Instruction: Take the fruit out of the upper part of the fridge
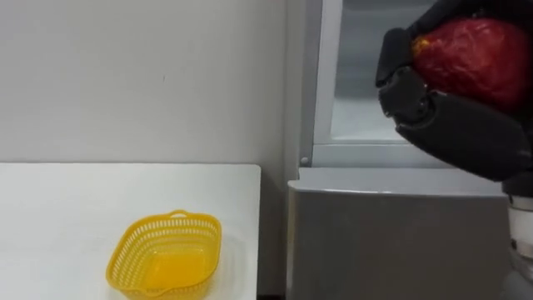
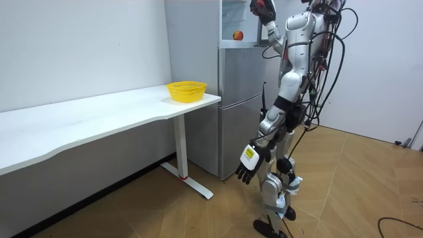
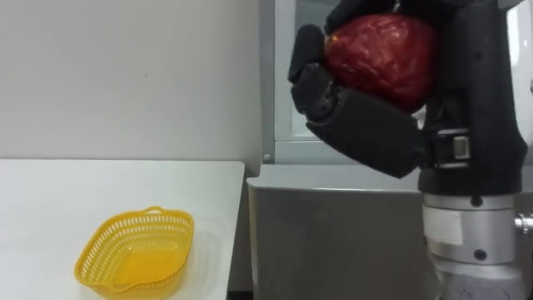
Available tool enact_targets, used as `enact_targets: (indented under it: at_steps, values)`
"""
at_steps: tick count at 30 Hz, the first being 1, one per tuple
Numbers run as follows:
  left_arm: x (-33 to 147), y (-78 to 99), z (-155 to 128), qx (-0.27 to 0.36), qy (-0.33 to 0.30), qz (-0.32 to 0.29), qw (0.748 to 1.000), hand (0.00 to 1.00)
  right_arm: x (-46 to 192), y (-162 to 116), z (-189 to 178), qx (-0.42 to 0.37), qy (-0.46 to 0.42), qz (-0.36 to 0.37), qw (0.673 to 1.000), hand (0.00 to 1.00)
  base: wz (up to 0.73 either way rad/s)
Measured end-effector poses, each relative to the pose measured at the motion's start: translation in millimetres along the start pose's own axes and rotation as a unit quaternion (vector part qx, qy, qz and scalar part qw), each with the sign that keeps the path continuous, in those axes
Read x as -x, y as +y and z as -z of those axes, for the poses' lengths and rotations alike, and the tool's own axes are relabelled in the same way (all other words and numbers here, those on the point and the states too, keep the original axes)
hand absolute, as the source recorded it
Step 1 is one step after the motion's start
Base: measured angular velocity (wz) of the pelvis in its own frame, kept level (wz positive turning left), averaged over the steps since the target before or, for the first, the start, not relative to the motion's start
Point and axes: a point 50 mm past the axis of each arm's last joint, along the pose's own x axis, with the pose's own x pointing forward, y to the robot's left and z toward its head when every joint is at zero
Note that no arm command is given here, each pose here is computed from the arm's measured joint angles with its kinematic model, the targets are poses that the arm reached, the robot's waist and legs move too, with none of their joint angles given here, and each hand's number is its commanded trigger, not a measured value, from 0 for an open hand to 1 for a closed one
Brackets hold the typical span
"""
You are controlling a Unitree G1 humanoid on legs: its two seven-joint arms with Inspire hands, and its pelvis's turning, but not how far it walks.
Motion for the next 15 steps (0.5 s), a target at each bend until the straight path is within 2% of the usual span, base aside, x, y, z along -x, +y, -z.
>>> enact_targets:
  at_steps: [15]
  values:
    - [-3.8,2.7,-13,-0.036,-0.008,0.019,0.999,0.0,4,36,-18,0.008,-0.056,-0.134,0.989,1.0,0.03]
